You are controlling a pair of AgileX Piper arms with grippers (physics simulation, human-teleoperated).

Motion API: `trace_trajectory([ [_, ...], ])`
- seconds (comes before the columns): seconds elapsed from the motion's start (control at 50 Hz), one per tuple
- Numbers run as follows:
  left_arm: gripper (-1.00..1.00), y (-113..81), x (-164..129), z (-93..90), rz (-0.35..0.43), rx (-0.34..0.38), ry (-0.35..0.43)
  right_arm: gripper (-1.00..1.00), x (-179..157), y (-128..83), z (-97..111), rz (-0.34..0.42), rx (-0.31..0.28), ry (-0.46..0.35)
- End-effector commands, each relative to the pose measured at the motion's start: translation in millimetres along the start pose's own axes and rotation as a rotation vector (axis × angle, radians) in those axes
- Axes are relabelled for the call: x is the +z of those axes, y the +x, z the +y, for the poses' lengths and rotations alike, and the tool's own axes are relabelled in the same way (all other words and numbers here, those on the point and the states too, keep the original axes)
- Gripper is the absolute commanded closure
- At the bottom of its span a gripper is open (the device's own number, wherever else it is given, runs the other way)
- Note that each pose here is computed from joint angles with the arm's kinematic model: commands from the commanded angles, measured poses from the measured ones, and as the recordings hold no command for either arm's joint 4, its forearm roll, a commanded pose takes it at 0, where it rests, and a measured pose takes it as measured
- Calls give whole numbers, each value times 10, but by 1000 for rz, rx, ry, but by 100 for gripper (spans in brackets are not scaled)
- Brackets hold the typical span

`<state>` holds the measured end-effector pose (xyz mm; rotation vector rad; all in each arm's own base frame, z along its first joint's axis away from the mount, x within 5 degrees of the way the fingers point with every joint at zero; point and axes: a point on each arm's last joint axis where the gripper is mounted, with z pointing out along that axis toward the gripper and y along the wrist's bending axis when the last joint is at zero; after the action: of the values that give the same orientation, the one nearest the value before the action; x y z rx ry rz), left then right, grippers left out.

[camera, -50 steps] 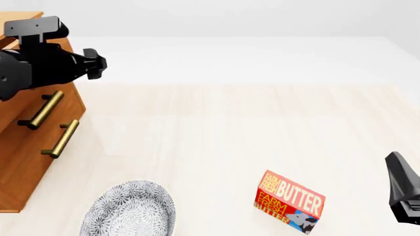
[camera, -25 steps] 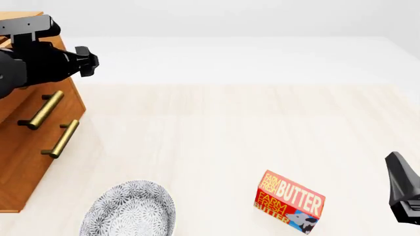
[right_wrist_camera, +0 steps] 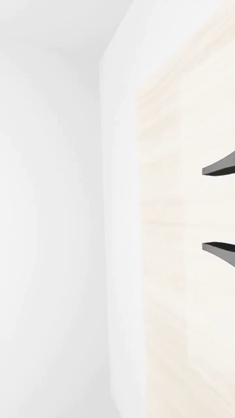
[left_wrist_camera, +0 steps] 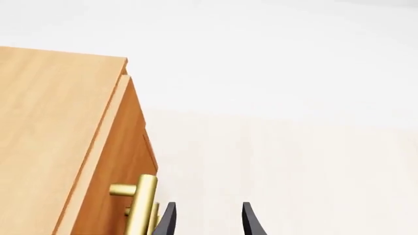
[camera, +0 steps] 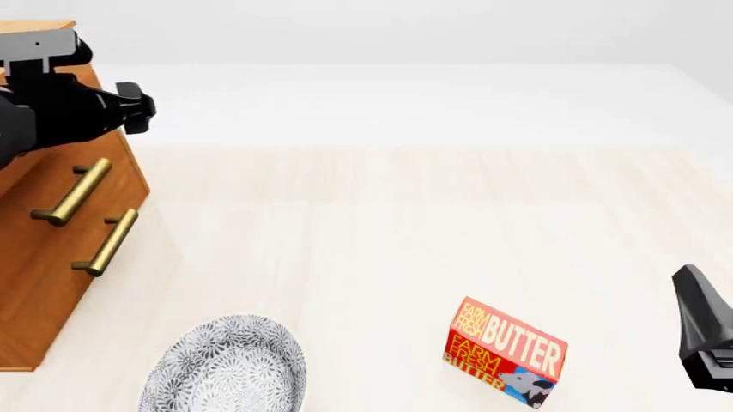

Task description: Put the chocolate pudding in the top drawer of the cabinet and close it.

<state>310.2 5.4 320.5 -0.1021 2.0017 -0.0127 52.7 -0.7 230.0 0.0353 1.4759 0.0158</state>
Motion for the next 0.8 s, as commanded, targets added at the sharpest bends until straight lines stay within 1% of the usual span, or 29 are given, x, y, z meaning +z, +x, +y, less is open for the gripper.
trace_trajectory([
  [0.02,-100,244,200,35,103,-195,-2,-100,0,0,0,0,0,0],
  [0.14,-100,249,213,82,99,-194,-14,-100,0,0,0,0,0,0],
  [0.32,-100,242,182,217,85,-195,-49,-100,0,0,0,0,0,0],
  [0.4,-100,234,175,227,83,-192,-52,-100,0,0,0,0,0,0],
  [0.46,-100,217,157,277,77,-183,-65,-100,0,0,0,0,0,0],
  [0.54,-100,213,135,297,73,-181,-70,-100,0,0,0,0,0,0],
  [0.68,-100,212,85,298,69,-180,-71,-100,0,0,0,0,0,0],
  [0.8,-100,208,27,219,66,-185,-49,-100,0,0,0,0,0,0],
])
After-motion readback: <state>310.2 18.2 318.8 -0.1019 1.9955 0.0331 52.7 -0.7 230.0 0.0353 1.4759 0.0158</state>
